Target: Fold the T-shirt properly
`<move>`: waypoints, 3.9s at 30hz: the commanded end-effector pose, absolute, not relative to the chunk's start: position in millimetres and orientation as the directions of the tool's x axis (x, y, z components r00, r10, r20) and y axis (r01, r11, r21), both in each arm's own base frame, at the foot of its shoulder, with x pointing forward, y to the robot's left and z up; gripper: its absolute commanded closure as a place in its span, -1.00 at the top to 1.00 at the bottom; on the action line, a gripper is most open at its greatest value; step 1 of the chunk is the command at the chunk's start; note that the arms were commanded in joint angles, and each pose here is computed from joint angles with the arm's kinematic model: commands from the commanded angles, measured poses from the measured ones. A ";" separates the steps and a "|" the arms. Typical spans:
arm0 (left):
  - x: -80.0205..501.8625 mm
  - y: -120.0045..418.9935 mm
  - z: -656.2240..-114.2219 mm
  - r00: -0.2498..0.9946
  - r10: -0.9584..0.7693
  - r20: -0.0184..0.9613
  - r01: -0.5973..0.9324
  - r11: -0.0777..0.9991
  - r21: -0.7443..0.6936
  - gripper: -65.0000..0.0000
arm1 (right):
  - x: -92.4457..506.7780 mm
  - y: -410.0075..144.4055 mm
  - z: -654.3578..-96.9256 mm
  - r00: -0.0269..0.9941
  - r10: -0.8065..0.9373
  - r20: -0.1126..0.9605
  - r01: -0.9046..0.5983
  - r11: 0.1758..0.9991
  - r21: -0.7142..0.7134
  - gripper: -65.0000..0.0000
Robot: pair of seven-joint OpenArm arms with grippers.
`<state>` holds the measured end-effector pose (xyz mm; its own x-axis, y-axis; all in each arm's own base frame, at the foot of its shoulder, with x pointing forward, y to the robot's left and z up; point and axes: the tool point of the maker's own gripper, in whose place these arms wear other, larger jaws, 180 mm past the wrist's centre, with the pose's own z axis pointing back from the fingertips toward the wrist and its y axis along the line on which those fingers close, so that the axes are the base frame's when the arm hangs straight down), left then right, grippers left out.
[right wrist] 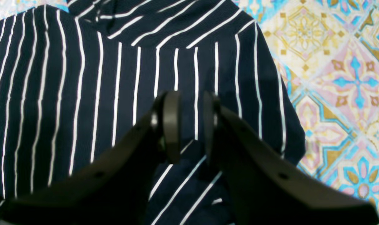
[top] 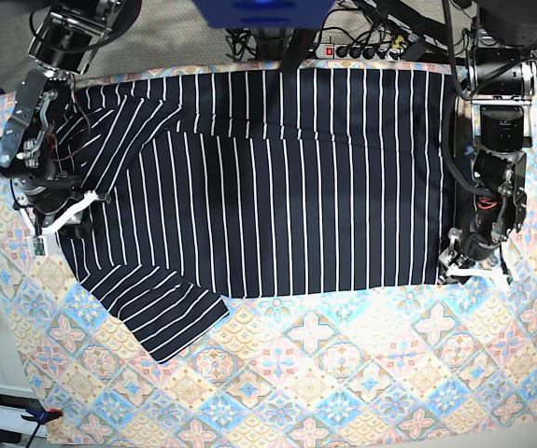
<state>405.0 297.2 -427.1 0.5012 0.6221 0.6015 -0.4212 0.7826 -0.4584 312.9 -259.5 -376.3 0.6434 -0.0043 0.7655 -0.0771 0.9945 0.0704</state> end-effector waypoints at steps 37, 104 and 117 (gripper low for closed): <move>385.6 262.7 -457.5 0.533 0.609 0.587 -0.423 0.793 -0.439 -1.00 | 322.7 -265.0 -356.4 0.591 0.007 0.807 -0.083 0.995 0.051 -0.62; 347.0 257.8 -433.7 0.509 0.560 0.654 -0.350 0.829 -0.437 -1.00 | 401.1 -265.2 -470.5 0.720 0.066 0.691 -0.210 0.969 0.127 -0.91; 349.9 258.4 -430.8 0.504 0.559 0.659 -0.346 0.829 -0.438 -1.00 | 379.7 -256.5 -430.1 0.665 0.203 0.719 -0.340 0.939 0.050 -0.96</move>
